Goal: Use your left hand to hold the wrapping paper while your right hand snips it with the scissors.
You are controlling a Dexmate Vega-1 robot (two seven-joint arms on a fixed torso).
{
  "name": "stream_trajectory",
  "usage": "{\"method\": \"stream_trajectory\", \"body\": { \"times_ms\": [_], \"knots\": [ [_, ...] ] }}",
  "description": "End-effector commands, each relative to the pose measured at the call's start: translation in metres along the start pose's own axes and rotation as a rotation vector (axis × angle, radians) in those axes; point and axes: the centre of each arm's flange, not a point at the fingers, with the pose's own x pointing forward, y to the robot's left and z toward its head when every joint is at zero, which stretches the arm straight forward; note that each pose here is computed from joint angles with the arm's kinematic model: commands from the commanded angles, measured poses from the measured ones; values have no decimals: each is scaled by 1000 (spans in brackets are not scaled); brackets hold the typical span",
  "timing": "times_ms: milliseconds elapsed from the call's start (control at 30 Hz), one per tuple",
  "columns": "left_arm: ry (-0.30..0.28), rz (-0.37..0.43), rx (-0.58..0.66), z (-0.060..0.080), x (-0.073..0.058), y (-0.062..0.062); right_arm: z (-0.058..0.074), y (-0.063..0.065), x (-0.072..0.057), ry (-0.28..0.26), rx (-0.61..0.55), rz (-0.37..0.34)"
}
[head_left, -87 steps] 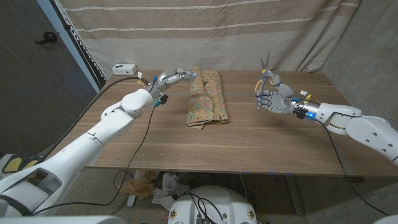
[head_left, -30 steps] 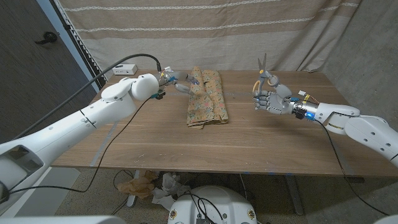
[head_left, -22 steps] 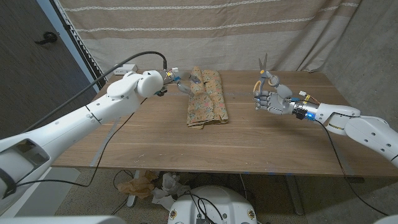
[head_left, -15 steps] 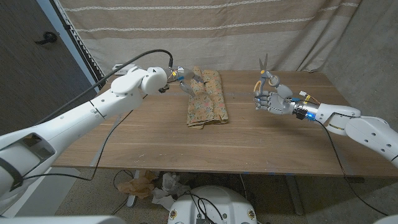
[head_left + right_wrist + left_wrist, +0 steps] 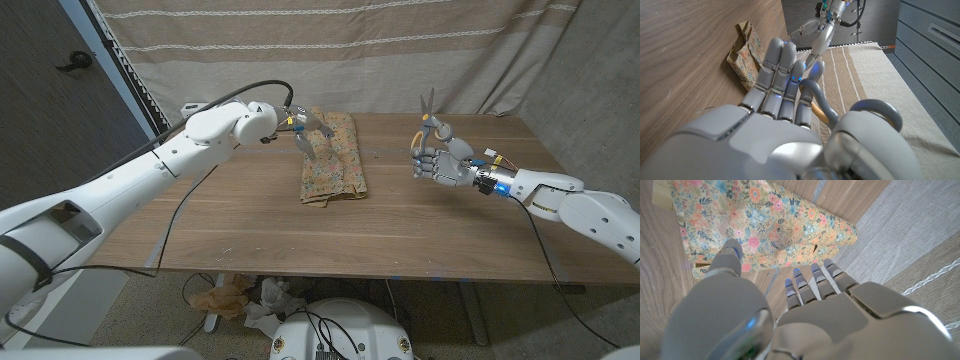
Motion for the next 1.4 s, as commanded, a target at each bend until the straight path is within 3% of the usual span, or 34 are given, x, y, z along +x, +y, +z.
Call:
{"method": "stream_trajectory", "body": {
  "times_ms": [33,400,1400],
  "knots": [
    [-63,-9,64,-2,4,-7,-1,3,-2,-2,-2,-8],
    [-121,68,79,-5,10,-24,-1,6,-4,-5,-6,-9],
    [-218,72,149,-9,39,-32,-2,7,-4,-14,-1,-19]
  ]
}}
